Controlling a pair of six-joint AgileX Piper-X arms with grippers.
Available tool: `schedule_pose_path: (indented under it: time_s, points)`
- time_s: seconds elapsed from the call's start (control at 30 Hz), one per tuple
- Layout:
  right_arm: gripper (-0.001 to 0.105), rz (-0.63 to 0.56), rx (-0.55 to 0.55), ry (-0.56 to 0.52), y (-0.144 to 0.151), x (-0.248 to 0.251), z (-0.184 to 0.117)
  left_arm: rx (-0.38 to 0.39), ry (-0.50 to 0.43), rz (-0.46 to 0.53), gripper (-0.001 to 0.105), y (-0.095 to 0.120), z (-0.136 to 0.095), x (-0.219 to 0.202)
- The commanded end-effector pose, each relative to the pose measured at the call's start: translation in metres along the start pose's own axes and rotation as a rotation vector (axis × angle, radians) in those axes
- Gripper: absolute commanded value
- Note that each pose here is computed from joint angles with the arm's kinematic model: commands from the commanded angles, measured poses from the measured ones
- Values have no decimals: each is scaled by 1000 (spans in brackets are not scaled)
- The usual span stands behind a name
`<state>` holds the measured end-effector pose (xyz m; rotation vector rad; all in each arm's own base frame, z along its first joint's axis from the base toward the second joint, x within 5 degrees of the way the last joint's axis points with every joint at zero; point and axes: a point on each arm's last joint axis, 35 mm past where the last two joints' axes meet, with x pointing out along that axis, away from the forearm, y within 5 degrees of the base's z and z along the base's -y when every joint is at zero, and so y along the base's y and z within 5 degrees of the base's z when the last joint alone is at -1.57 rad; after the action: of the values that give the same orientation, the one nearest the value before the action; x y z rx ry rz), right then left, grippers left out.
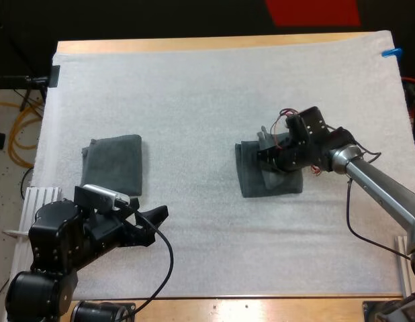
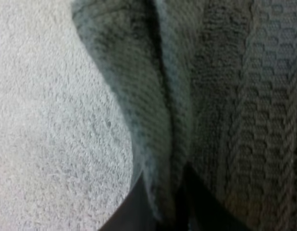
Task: Pick towel from pile fold and stack
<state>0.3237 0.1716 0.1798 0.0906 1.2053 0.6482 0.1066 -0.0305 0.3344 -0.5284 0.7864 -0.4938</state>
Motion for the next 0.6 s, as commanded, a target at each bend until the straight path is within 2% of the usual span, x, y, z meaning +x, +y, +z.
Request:
schedule_pose_path:
  time_s: [0.0,0.1,0.17,0.2,0.27,0.37,0.57]
  points:
    - [1,26,-9,-11,3,-3,3,-10,-3,-5,69,0,0,0]
    - [16,72,-14,-10,5,-3,4,-9,-2,-7,69,0,0,0]
    - [40,133,-22,-16,7,-3,5,-9,-2,-7,69,0,0,0]
    - [46,145,-26,-20,8,-3,6,-9,-2,-7,69,0,0,0]
    - [71,178,-49,-33,9,-4,8,-9,-2,-7,69,0,0,0]
    - [77,193,-90,-46,12,-8,9,-9,-2,-7,69,0,0,0]
    - [69,199,-157,-112,23,-35,13,-7,-5,-8,69,-1,1,0]
